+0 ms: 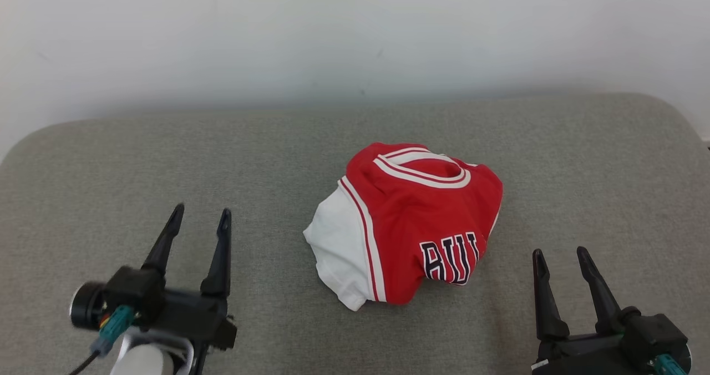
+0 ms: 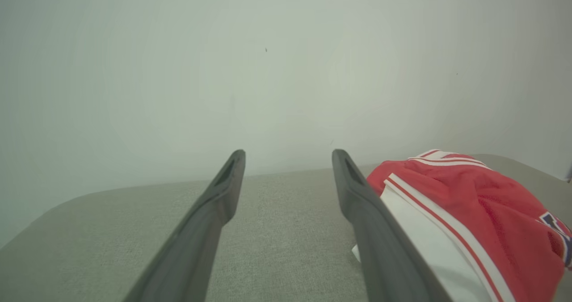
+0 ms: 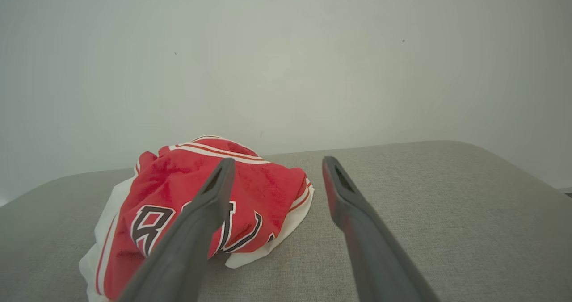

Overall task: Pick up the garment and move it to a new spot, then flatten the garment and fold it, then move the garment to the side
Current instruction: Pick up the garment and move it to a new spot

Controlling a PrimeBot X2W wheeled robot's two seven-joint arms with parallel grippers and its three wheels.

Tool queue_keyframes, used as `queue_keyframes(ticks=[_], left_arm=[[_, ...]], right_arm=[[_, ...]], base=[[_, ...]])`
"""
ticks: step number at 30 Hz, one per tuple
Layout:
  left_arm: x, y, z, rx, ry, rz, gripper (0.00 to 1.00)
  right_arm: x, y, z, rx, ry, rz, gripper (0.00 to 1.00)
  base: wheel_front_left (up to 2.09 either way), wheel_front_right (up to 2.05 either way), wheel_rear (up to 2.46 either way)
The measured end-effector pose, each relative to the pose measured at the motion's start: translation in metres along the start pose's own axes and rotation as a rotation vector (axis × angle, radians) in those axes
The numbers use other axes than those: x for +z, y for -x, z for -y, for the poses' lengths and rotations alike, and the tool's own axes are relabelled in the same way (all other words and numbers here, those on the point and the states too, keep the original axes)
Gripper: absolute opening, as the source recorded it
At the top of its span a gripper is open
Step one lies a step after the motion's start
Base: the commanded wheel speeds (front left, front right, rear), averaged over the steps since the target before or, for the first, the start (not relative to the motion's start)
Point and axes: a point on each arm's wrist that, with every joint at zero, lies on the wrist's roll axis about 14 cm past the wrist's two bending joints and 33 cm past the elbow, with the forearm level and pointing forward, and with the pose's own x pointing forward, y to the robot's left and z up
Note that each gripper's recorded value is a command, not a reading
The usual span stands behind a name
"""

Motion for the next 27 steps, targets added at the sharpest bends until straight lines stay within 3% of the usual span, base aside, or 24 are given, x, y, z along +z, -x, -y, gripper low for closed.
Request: queue_keyframes(ticks=[6,14,27], left_arm=[[0.003,-0.054,0.045,-0.18,0.007,0.005,1.0],[-0.028,-0.096,0.113,-0.388,0.012,-0.124,1.0],[-0.113,-0.103,0.126,-0.465,-0.02,-0.431,1.0]], right_arm=[[-0.002,0.0,0.016,-0.049,0.003,-0.008,1.0],[-0.007,0.006,0.041,-0.126,0.014,-0.026,1.0],[-0.009,0.014,0.069,-0.214,0.033,-0.044,1.0]], base=[[0.0,0.0,0.0],[0.0,0.0,0.0],[0.0,0.0,0.0]])
